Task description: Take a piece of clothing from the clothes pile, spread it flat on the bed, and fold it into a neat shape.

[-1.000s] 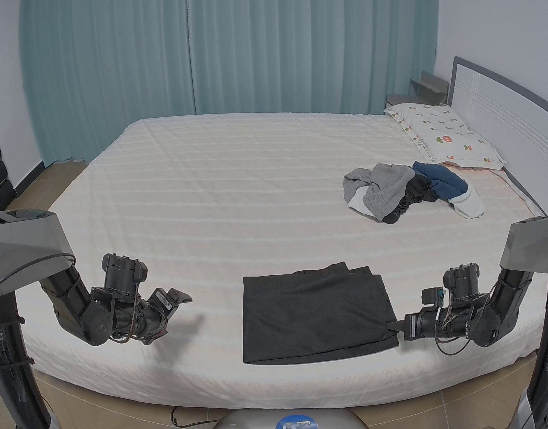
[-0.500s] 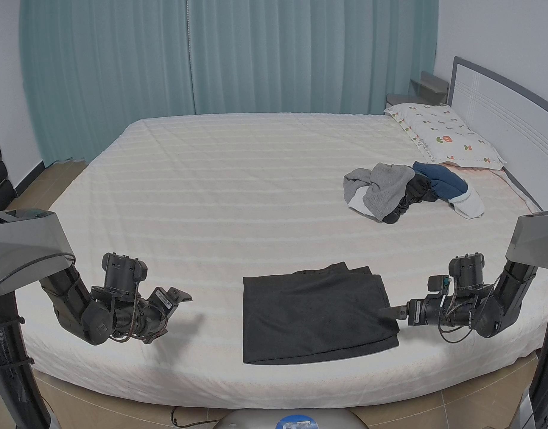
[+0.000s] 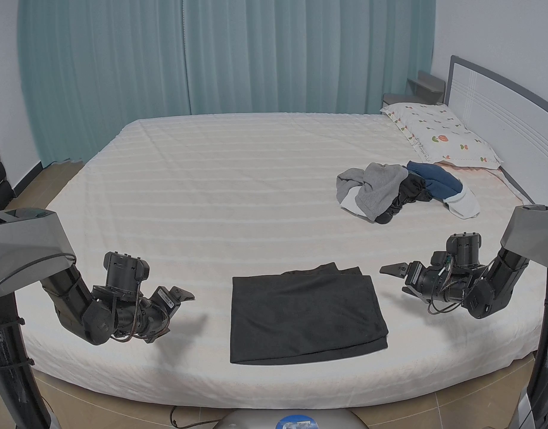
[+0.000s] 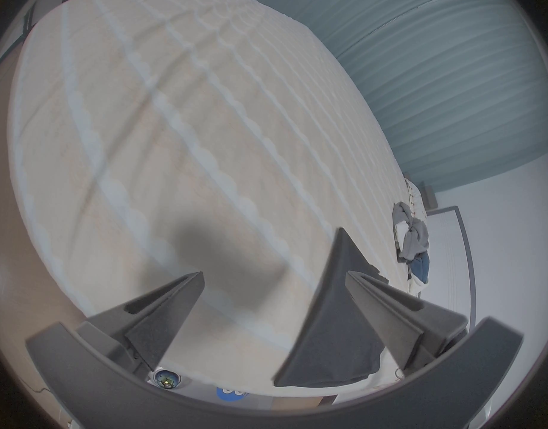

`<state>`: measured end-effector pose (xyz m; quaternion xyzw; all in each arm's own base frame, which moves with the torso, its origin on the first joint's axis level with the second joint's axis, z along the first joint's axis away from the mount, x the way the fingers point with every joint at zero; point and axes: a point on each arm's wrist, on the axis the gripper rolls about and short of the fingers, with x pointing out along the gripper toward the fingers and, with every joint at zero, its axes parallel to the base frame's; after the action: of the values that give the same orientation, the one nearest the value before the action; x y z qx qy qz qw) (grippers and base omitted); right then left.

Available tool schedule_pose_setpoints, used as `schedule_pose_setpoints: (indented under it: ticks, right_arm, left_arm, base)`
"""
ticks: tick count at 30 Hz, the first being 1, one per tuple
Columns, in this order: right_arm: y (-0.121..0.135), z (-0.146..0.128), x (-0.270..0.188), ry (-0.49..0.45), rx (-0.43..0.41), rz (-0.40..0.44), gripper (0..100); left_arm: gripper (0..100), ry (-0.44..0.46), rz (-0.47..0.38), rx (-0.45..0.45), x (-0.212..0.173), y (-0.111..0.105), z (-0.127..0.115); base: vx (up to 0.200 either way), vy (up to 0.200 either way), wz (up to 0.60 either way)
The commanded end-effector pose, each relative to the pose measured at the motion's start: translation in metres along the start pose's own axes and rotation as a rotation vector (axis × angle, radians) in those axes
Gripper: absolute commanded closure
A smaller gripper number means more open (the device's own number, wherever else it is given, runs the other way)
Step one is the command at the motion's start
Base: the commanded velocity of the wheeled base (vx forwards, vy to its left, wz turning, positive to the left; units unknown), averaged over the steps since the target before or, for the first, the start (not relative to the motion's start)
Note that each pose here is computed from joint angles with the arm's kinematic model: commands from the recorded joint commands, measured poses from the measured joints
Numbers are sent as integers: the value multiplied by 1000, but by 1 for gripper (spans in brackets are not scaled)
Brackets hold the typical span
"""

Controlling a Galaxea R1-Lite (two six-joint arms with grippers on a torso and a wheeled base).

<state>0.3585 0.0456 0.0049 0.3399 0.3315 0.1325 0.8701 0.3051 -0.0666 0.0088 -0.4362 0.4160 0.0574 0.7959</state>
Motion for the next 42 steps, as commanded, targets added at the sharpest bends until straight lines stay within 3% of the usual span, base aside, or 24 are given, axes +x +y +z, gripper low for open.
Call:
schedule_pose_setpoints:
  ticks: [1,7,16,22,24,26,34,42]
  right_arm:
    - [-13,-3,16,18,51,-13,0]
    - [-23,-4,35,22,141,-15,0]
    - [-23,-9,37,16,140,-12,0]
    - [-23,-10,39,18,139,-13,0]
    - [-24,-11,39,17,134,-12,0]
    - [-24,-11,38,9,130,-6,0]
    - [-26,-15,39,6,126,-1,0]
    - [-23,-17,40,1,117,3,0]
  left_arm:
    - [0,8,-8,8,1,-3,-3]
    - [0,0,-18,10,2,-6,-1]
    - [0,34,-24,53,11,-12,-15]
    - [0,26,-14,164,23,-7,-20]
    - [0,21,-8,329,32,5,-23]
    - [0,3,-31,401,37,9,-23]
    - [0,-61,-120,442,49,14,-24]
    - [0,-66,-131,460,52,18,-29]
  base:
    - [0,-200,0]
    - [0,-133,0]
    - [0,0,0]
    - [0,0,0]
    - [0,0,0]
    - [0,0,0]
    - [0,0,0]
    - [0,0,0]
